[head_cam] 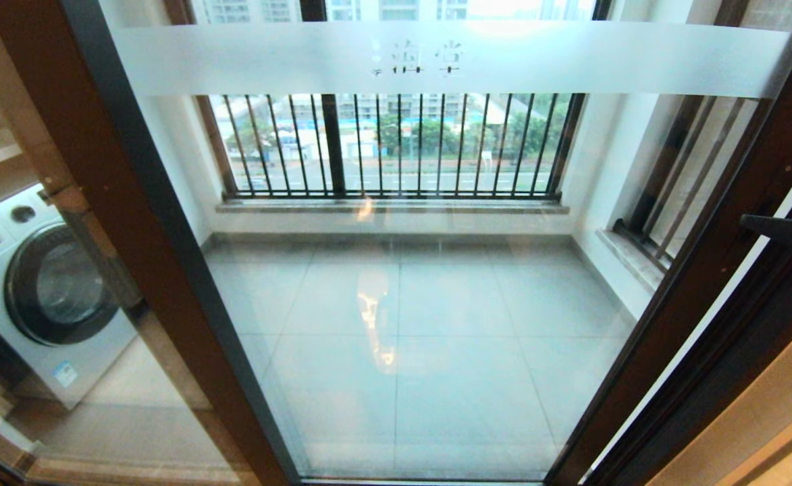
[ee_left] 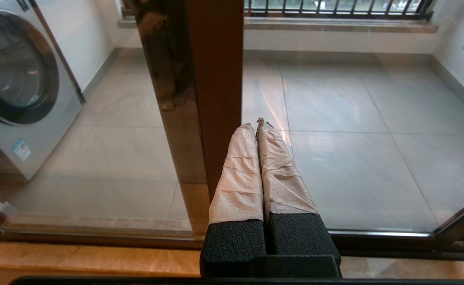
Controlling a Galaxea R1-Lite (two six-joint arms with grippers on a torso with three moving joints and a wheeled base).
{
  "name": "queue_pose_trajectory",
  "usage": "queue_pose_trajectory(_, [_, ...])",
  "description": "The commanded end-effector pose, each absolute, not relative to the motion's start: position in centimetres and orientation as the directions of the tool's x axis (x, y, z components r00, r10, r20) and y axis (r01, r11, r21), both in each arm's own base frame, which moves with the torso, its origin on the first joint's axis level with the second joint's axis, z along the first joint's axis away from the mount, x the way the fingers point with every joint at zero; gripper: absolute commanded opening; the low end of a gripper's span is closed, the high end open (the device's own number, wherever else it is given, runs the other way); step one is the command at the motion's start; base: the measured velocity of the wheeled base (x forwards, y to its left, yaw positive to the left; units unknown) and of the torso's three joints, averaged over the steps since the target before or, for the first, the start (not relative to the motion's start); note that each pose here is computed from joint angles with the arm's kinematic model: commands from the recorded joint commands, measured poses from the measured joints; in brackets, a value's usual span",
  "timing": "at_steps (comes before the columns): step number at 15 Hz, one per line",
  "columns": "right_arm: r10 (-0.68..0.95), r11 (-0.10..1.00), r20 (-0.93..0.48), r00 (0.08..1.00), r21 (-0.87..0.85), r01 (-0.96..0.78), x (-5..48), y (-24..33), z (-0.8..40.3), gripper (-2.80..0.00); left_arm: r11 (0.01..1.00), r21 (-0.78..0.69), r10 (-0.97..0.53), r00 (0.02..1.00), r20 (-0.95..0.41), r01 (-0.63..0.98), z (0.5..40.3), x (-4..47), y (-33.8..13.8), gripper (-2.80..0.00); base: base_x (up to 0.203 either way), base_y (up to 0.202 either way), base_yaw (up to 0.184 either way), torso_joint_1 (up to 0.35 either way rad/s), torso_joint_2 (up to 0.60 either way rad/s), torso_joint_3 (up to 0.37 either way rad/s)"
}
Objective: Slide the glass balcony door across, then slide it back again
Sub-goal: Open the slid door
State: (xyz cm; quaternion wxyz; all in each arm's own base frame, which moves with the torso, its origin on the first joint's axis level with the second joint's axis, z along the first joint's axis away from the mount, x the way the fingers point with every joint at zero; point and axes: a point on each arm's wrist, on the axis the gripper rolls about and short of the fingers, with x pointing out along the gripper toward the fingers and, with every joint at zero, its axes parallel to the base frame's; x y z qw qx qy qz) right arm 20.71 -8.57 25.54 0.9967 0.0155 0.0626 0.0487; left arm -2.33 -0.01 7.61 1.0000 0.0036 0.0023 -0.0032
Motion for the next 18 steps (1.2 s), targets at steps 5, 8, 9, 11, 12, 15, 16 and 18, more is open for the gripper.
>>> queue_pose_trajectory(5, [0.039, 0.999, -0.116, 0.992, 0.029, -0.036, 19.9, -9.9, 25.9, -2.80, 1.000, 0.008, -0.006, 1.000, -0.005, 0.006, 7.6, -2.3, 0.0, -2.80, 0.000, 0.000, 0.000, 0.000, 0.00, 0.000])
queue_pose_trajectory(8, [0.017, 0.999, -0.114, 0.993, 0.030, -0.014, 21.1, -10.8, 26.8, -2.80, 1.000, 0.008, -0.006, 1.000, -0.003, 0.006, 7.6, -2.3, 0.0, -2.80, 0.000, 0.000, 0.000, 0.000, 0.00, 0.000])
queue_pose_trajectory(9, [-0.007, 0.999, -0.126, 0.992, 0.034, 0.011, 21.7, -11.2, 27.5, -2.80, 1.000, 0.008, -0.007, 1.000, -0.004, 0.007, 7.6, -2.3, 0.0, -2.80, 0.000, 0.000, 0.000, 0.000, 0.00, 0.000])
queue_pose_trajectory(11, [-0.072, 0.996, -0.172, 0.982, 0.047, 0.082, 23.2, -12.6, 28.2, -2.80, 1.000, 0.008, -0.006, 1.000, -0.005, 0.006, 7.6, -2.3, 0.0, -2.80, 0.000, 0.000, 0.000, 0.000, 0.00, 0.000])
queue_pose_trajectory(12, [-0.112, 0.991, -0.187, 0.976, 0.047, 0.122, 24.0, -13.4, 28.2, -2.80, 1.000, 0.008, -0.006, 1.000, -0.005, 0.006, 7.6, -2.3, 0.0, -2.80, 0.000, 0.000, 0.000, 0.000, 0.00, 0.000])
queue_pose_trajectory(15, [-0.240, 0.968, -0.218, 0.946, 0.022, 0.250, 24.8, -14.7, 27.7, -2.80, 1.000, 0.008, -0.006, 1.000, -0.005, 0.006, 7.6, -2.3, 0.0, -2.80, 0.000, 0.000, 0.000, 0.000, 0.00, 0.000])
queue_pose_trajectory(16, [-0.248, 0.966, -0.224, 0.943, 0.015, 0.258, 24.9, -14.8, 27.5, -2.80, 1.000, 0.008, -0.006, 1.000, -0.004, 0.006, 7.6, -2.3, 0.0, -2.80, 0.000, 0.000, 0.000, 0.000, 0.00, 0.000])
queue_pose_trajectory(18, [-0.251, 0.965, -0.242, 0.937, 0.014, 0.262, 25.4, -15.1, 26.9, -2.80, 1.000, 0.008, -0.006, 1.000, -0.004, 0.006, 7.6, -2.3, 0.0, -2.80, 0.000, 0.000, 0.000, 0.000, 0.00, 0.000])
